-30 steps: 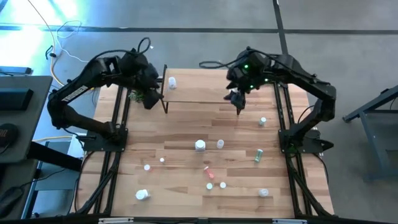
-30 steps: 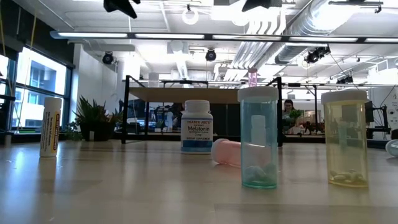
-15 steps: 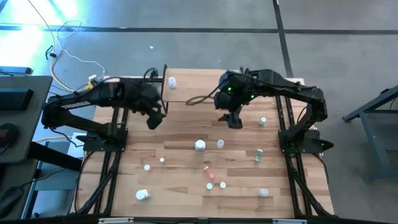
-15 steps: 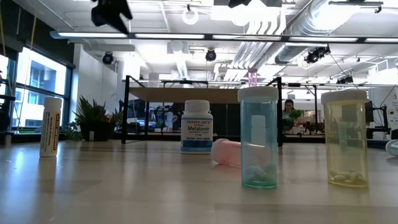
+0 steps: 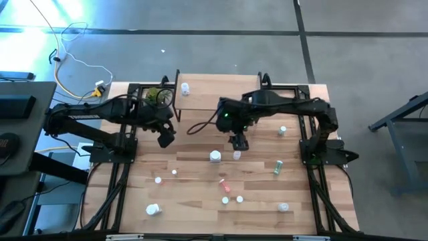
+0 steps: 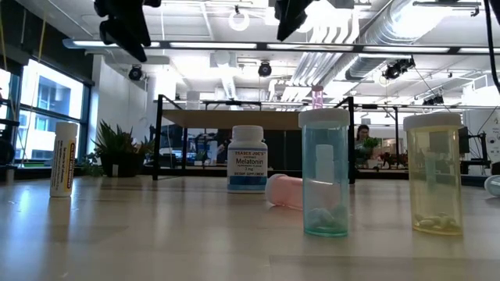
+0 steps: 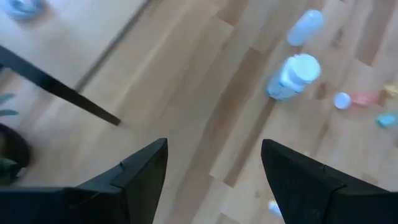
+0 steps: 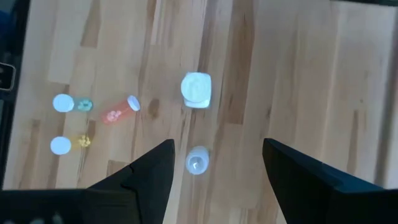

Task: Pick and place medicine bottles onto shelf by color
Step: Put the top white medicine bottle on the shelf

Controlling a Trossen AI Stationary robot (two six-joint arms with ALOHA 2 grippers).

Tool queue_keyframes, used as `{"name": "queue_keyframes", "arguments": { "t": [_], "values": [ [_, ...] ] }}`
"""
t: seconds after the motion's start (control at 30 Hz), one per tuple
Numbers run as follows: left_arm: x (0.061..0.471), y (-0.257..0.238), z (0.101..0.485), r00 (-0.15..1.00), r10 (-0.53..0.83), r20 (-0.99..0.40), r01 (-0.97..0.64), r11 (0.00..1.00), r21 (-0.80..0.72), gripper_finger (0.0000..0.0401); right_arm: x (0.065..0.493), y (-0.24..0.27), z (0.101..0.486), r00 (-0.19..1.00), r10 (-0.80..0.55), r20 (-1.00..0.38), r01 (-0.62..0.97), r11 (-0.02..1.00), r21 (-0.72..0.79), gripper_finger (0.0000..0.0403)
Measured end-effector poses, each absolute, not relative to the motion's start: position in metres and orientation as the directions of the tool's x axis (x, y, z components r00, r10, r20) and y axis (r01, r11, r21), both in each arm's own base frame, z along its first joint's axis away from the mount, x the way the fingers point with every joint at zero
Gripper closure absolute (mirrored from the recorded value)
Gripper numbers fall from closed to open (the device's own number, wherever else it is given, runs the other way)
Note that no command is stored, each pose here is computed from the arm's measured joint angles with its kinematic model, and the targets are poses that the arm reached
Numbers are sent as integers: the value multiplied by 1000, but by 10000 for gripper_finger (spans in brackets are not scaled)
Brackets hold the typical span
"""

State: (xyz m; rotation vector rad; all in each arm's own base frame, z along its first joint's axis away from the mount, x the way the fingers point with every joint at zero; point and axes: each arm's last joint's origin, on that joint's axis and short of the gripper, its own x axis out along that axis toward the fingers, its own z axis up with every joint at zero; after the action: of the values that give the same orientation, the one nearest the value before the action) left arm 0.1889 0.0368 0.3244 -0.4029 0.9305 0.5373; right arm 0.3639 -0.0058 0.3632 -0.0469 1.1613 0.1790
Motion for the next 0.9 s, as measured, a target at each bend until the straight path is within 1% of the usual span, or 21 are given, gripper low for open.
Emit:
{"name": "queue_keyframes", "arguments": {
  "t": [0.23, 0.3, 0.47, 0.57, 0.9],
  "values": [
    [187, 45, 324, 462, 305, -832, -628, 776, -64, 153, 389, 12, 337, 363, 112, -925, -165, 985, 54, 169],
    [186, 47, 324, 445, 331, -832, -645, 763, -41, 153, 395, 18, 329, 354, 91, -931, -172, 985, 31, 169],
    [176, 53, 321, 328, 423, -845, -719, 692, 68, 153, 410, 32, 307, 329, 57, -943, -167, 986, 1, 169],
    [172, 55, 320, 278, 445, -851, -733, 671, 111, 153, 417, 38, 298, 329, 56, -943, -164, 987, 1, 169],
    [172, 56, 320, 275, 446, -852, -716, 686, 128, 153, 435, 46, 262, 274, 20, -961, -142, 990, -20, 169]
  ]
}}
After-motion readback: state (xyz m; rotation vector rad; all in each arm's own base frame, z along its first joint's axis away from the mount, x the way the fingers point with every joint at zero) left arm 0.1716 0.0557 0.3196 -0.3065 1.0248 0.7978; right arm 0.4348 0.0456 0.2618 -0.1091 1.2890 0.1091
